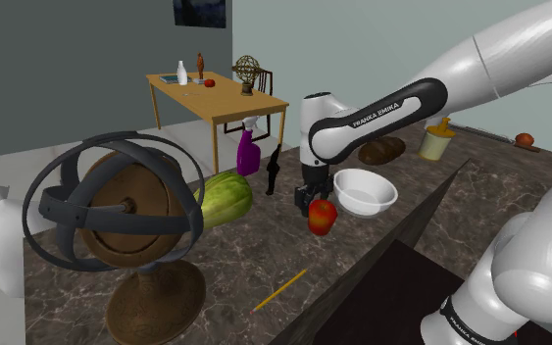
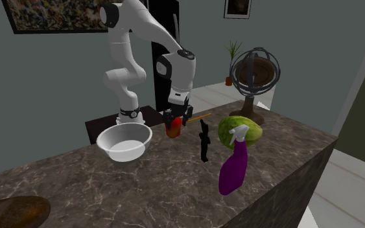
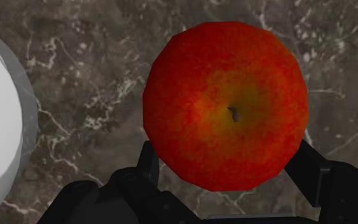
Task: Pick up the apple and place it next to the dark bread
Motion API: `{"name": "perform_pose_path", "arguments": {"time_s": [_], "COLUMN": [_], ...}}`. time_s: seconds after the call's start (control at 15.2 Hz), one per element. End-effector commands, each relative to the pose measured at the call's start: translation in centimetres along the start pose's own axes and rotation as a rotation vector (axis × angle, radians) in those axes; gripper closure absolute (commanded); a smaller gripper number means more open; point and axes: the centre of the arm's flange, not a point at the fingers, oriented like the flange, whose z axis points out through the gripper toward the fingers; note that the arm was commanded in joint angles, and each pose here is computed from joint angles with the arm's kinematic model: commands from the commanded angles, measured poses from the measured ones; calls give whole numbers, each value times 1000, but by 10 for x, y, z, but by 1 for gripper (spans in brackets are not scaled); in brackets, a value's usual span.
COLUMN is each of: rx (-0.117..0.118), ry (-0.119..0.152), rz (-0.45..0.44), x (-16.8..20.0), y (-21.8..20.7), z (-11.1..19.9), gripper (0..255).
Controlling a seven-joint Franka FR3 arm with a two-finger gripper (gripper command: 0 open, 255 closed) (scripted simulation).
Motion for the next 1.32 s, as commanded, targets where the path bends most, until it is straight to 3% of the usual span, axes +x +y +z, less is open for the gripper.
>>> {"name": "perform_pose_path", "arguments": {"time_s": [0.0,0.26,1.25], "rx": [0,0,0], "ry": [-2,-2,-2], "rz": [0,0,0], "x": [0,0,-13], "y": [0,0,3], "z": [1,1,-77], "gripper": [255,255,255]}}
